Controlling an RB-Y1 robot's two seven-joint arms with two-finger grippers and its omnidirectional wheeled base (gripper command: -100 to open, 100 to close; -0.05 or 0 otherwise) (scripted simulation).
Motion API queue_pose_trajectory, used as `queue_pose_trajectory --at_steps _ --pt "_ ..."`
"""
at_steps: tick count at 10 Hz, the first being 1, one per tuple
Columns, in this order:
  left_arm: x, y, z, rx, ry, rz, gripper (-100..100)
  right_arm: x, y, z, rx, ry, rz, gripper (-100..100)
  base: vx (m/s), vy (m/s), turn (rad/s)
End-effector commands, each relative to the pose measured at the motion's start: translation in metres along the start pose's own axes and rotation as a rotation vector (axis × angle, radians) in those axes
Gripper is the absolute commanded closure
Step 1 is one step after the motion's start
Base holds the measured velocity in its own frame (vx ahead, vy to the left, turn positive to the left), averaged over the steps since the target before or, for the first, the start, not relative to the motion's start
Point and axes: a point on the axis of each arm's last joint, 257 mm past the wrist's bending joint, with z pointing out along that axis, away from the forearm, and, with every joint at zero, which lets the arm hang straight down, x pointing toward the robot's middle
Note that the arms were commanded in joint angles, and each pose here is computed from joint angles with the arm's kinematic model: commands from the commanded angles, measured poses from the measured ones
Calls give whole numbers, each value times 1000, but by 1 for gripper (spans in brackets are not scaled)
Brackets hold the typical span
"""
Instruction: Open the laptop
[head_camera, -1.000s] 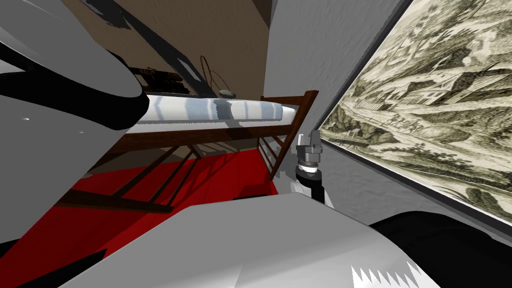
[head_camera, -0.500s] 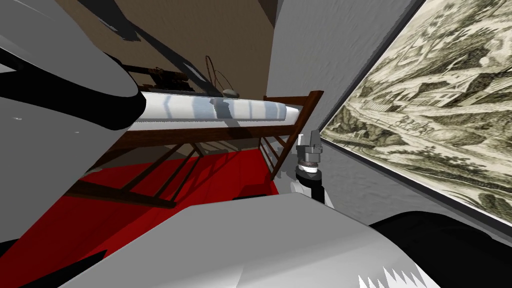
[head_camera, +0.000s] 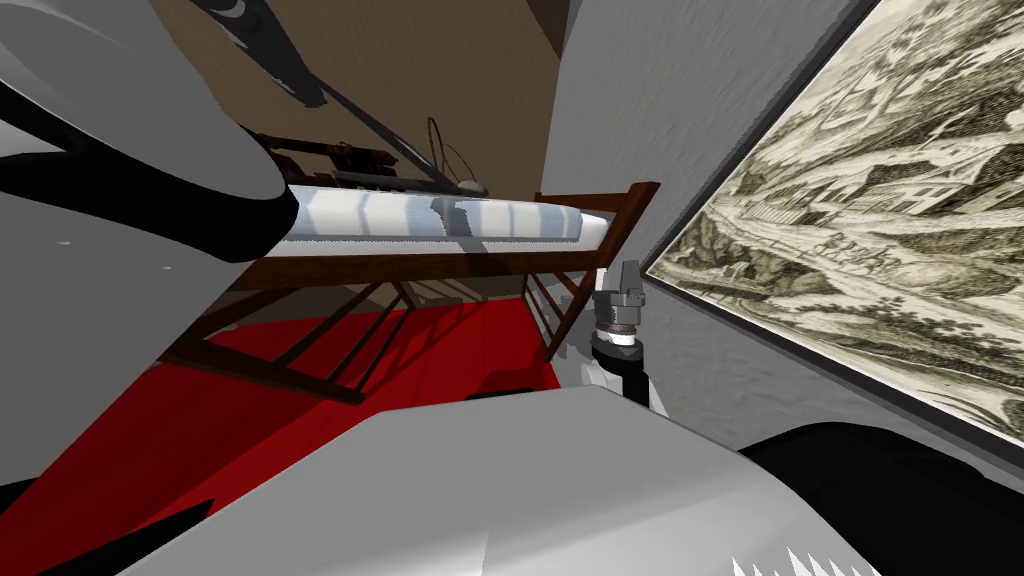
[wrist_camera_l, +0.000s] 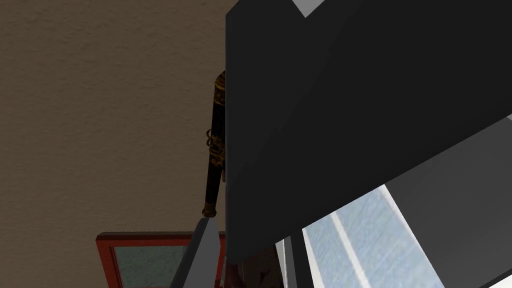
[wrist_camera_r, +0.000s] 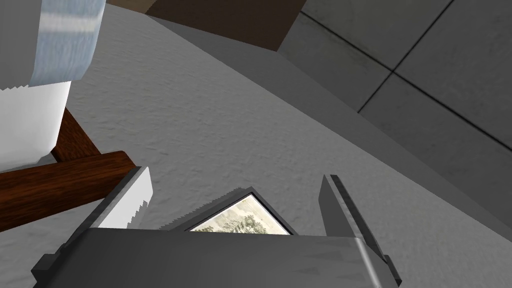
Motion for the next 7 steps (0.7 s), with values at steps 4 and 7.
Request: queue_pose_trajectory --at_steps 4,7 --pt "35 10 15 -10 68 -64 100 0 0 0 0 0 0 0 -12 18 86" --pt "27 -8 -12 -14 48 -43 -100 0 0 0 0 0 0 0 59 7 -13"
